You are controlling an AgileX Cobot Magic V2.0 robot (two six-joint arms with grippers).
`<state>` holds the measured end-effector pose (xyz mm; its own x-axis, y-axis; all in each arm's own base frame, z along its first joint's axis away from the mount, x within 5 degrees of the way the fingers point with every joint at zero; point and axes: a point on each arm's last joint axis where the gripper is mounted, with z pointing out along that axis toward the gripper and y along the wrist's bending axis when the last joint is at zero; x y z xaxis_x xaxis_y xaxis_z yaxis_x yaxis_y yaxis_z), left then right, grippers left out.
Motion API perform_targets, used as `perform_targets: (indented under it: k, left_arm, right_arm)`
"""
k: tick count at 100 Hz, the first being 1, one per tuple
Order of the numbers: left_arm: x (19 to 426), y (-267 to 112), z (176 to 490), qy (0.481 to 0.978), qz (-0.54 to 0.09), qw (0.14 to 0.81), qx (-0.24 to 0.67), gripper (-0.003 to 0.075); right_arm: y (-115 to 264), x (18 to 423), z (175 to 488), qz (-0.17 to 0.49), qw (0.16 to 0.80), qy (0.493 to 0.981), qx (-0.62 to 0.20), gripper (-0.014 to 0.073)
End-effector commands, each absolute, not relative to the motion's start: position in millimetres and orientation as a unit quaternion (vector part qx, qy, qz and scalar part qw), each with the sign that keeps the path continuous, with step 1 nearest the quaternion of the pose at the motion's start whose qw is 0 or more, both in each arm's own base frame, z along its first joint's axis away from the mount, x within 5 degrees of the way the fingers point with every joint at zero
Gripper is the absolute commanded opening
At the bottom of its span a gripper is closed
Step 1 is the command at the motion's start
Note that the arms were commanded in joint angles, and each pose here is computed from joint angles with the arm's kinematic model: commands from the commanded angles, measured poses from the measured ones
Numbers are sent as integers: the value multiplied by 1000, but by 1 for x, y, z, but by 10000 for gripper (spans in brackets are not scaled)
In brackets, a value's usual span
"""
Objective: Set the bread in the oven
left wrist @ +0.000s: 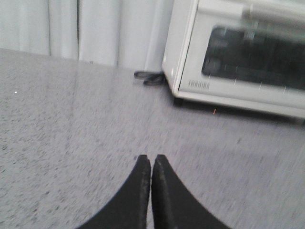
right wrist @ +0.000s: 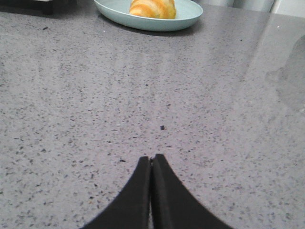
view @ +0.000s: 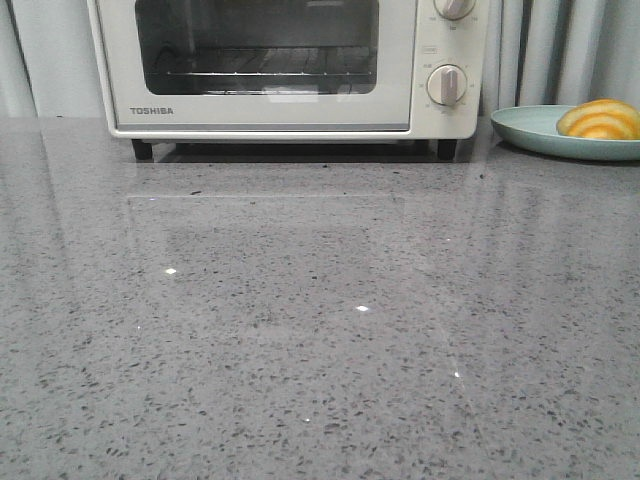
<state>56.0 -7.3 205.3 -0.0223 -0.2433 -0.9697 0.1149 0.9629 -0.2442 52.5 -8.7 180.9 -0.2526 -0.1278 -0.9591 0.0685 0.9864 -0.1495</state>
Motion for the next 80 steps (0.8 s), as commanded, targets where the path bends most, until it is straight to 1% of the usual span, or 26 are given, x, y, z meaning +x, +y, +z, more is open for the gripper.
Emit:
perform_targets:
  k: [1, 12, 21, 31, 38, 50, 54, 61, 72, 76, 80]
  left_arm:
    - [54, -2, 214, 635, -183, 742, -115, -21]
    - [53, 1, 217, 610, -222, 743, -164, -21]
    - [53, 2, 218, 601, -236, 741, -181, -21]
    - [53, 3, 218, 595, -249, 738, -197, -21]
    - [53, 4, 219, 588, -258, 737, -210, -21]
    - [53, 5, 219, 583, -259, 739, -214, -21]
    - [53, 5, 220, 581, -259, 741, -215, -22]
    - [53, 5, 220, 578, -256, 744, -215, -21]
    - [53, 6, 222, 573, -266, 741, -226, -21]
    - [52, 5, 226, 573, -273, 740, -223, -21]
    - [52, 2, 229, 585, -278, 732, -211, -22]
  right_arm:
    - [-10, 53, 175, -106, 613, 782, -42, -48]
    - [-10, 54, 179, -125, 629, 765, -61, -48]
    - [-7, 55, 189, -137, 668, 726, -87, -48]
    - [0, 55, 206, -111, 740, 656, -98, -48]
    - [4, 54, 215, -97, 775, 617, -103, -48]
    - [5, 50, 227, -39, 820, 567, -60, -48]
    - [5, 49, 229, -21, 827, 560, -41, -48]
    - [2, 50, 228, 6, 825, 565, -4, -48]
    - [-4, 51, 228, 98, 799, 584, 105, -48]
    - [-5, 51, 229, 116, 794, 583, 124, -48]
    - [-5, 50, 234, 121, 797, 578, 128, -48]
